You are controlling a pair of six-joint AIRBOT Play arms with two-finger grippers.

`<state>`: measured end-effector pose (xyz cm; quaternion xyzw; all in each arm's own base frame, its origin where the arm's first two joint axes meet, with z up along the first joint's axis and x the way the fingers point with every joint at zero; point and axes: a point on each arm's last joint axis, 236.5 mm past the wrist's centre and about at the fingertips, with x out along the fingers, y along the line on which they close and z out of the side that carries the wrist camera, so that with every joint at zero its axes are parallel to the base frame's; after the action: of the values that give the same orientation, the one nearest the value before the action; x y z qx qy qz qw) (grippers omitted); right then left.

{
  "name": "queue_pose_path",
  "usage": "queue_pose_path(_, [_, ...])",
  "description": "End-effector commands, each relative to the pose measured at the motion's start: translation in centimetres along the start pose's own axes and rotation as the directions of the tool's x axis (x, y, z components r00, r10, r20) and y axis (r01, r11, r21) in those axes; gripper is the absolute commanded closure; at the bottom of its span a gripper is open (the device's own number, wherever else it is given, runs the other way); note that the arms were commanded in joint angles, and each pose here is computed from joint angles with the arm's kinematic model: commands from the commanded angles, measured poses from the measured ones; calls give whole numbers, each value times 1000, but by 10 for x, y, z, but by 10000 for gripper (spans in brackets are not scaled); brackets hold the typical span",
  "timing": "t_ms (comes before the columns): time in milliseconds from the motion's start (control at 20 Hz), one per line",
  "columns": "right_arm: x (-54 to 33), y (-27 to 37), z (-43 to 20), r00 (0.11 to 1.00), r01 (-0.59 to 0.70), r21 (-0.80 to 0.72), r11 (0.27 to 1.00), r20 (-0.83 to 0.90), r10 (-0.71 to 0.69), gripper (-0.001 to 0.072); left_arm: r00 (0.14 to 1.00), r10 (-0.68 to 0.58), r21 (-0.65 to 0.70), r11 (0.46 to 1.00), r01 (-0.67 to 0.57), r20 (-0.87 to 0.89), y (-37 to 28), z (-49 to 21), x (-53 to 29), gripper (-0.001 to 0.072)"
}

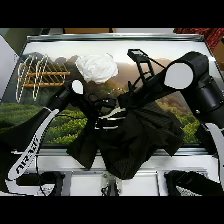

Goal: Fold the clothes and pants, and hang the long-sleeved shirts on hangers.

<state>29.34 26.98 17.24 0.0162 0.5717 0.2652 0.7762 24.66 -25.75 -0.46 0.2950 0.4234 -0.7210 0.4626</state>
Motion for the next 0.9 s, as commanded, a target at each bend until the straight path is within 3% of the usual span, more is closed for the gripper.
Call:
queue_pose_path(0, [9,23,9,998,-57,-35,998,4,57,702,1000,-3,0,1000,3,0,-1,0,0,696])
queue_pose_path(350, [14,28,8,998,-68,-75,995,-23,67,689,1000,-6,0,1000,6,-1,-1,0,0,696])
queue_pose_path(400, [13,27,6,997,-65,-75,995,-32,63,638,1000,-9,0,1000,9,-2,-2,0,0,696])
queue_pose_path(500, [13,25,1,997,-60,-75,995,-54,56,213,1000,-15,0,1000,15,-3,-4,-1,0,696])
queue_pose_path(550, [13,24,-3,996,-57,-75,996,-69,51,172,1000,-19,0,1000,19,-4,-4,-1,0,696])
queue_pose_path(850, [-9,13,-14,996,-40,-74,996,-85,34,172,1000,-22,0,1000,22,-4,-5,-1,0,696])
